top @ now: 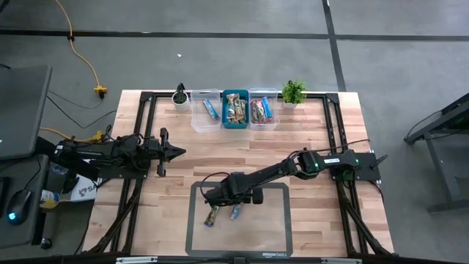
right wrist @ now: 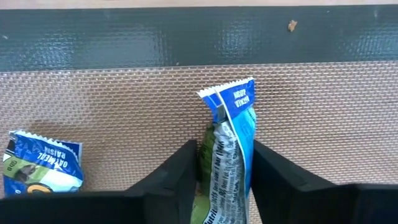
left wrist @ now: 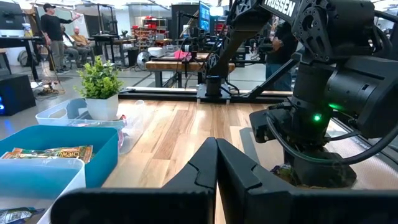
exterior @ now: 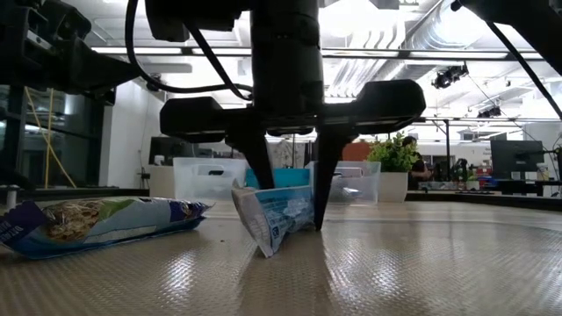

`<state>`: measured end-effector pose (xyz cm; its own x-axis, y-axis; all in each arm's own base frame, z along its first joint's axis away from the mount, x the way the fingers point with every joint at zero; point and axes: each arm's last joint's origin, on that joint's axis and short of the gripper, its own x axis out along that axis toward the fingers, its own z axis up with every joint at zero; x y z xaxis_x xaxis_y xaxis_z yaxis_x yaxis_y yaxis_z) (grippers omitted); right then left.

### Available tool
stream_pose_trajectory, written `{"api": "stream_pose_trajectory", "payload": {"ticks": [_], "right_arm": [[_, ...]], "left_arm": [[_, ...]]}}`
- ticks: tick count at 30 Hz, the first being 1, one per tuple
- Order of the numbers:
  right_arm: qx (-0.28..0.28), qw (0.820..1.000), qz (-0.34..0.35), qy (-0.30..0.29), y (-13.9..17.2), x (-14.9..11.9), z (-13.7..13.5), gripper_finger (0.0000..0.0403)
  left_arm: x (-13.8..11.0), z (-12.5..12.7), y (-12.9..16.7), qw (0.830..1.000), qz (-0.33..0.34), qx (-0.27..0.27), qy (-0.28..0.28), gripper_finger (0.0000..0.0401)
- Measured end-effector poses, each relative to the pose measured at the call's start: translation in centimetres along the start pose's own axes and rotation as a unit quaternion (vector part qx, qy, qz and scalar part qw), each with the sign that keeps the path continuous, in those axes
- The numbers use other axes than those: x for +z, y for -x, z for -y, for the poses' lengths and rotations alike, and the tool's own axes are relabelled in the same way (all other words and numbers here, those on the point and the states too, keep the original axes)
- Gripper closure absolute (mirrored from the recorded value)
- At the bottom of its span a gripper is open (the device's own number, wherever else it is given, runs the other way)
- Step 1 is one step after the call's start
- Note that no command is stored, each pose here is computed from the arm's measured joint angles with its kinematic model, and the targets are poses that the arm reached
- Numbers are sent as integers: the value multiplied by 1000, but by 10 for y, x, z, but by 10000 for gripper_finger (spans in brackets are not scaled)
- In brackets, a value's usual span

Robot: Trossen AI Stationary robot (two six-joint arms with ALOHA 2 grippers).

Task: Pick and place Granola Bars by type
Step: Put the blue granola bar into the left transparent bin

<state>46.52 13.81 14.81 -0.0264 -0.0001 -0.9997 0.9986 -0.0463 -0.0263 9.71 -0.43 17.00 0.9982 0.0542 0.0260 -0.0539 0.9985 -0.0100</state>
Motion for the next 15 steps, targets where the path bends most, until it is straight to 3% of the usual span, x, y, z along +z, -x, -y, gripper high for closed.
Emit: {"api": "stream_pose_trajectory", "payload": {"ticks": [15], "right_arm": [[0,1000,-1,1,0,0,0,349]], "left_arm": [[0,0,0,1000,0,0,0,400]]}}
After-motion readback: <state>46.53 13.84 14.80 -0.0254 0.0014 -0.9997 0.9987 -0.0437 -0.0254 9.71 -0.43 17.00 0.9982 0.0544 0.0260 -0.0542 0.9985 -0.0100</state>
